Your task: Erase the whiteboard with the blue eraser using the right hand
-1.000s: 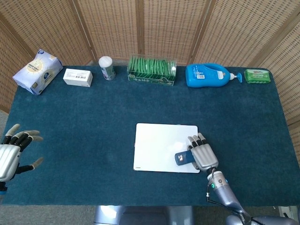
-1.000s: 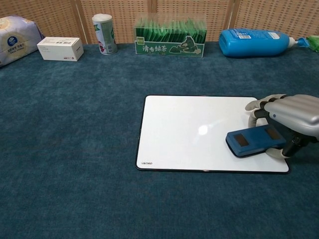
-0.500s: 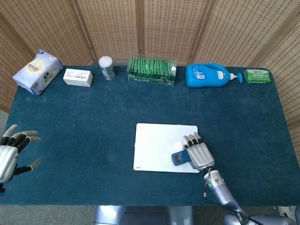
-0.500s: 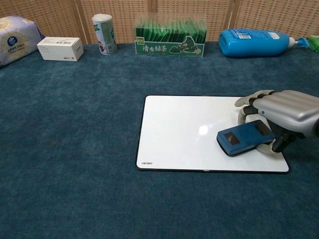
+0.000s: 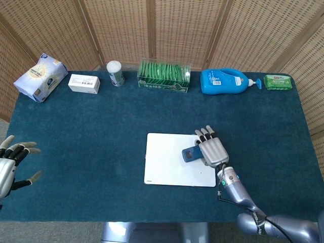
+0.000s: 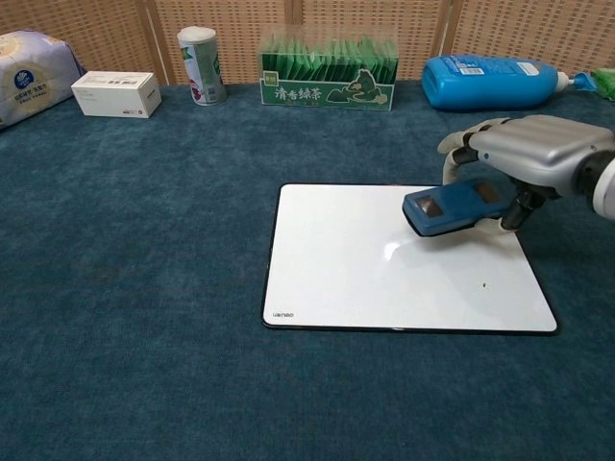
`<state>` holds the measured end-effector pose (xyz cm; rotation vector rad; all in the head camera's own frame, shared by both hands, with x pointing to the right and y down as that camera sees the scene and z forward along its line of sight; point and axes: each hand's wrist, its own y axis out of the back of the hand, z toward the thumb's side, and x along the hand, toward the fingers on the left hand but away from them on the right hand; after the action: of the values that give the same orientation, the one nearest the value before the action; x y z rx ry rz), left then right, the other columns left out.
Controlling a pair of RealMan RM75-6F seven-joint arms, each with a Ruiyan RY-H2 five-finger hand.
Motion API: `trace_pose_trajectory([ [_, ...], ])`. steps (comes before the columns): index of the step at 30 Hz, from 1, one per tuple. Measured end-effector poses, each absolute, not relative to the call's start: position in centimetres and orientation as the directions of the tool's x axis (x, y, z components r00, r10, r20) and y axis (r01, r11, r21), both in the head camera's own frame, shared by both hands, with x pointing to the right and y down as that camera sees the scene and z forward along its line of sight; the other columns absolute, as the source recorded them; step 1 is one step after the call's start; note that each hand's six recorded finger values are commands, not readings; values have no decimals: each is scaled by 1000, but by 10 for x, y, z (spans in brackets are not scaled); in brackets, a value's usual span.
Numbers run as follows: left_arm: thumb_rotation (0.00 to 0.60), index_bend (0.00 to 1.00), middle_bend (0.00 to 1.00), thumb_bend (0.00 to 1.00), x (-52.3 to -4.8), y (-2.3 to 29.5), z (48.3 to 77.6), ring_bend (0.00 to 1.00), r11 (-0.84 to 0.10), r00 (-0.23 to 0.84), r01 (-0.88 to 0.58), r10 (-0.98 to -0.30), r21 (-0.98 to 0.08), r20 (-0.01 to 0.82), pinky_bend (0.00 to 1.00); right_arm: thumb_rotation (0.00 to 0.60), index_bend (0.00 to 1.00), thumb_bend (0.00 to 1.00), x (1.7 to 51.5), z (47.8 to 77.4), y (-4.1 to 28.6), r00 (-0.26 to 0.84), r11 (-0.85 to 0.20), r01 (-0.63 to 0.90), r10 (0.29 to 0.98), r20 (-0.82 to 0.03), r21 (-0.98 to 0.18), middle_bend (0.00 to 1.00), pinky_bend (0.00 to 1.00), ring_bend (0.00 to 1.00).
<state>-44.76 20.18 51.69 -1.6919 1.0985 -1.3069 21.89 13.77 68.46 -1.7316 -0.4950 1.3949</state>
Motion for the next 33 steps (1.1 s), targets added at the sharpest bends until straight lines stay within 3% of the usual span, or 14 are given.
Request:
trace_pose_trajectory([
  [4, 600, 355, 286, 263, -446, 201, 518, 262, -380, 124, -193, -924, -905, 362, 78, 600, 754, 397, 230, 688, 136, 278, -585, -199, 735, -618, -786, 116, 0, 0],
  [15, 600, 355, 285, 263, -442, 199, 520, 262, -384, 132, -195, -922, -903, 364, 78, 600, 754, 398, 248, 698, 167, 259, -623, -214, 706, -659, -752, 117, 0, 0],
  [33, 600, 356, 285, 263, -441, 198, 524, 262, -388, 140, -203, -920, -899, 365, 78, 600, 753, 398, 237, 686, 215, 303, -631, -218, 681, -666, -744, 120, 0, 0],
])
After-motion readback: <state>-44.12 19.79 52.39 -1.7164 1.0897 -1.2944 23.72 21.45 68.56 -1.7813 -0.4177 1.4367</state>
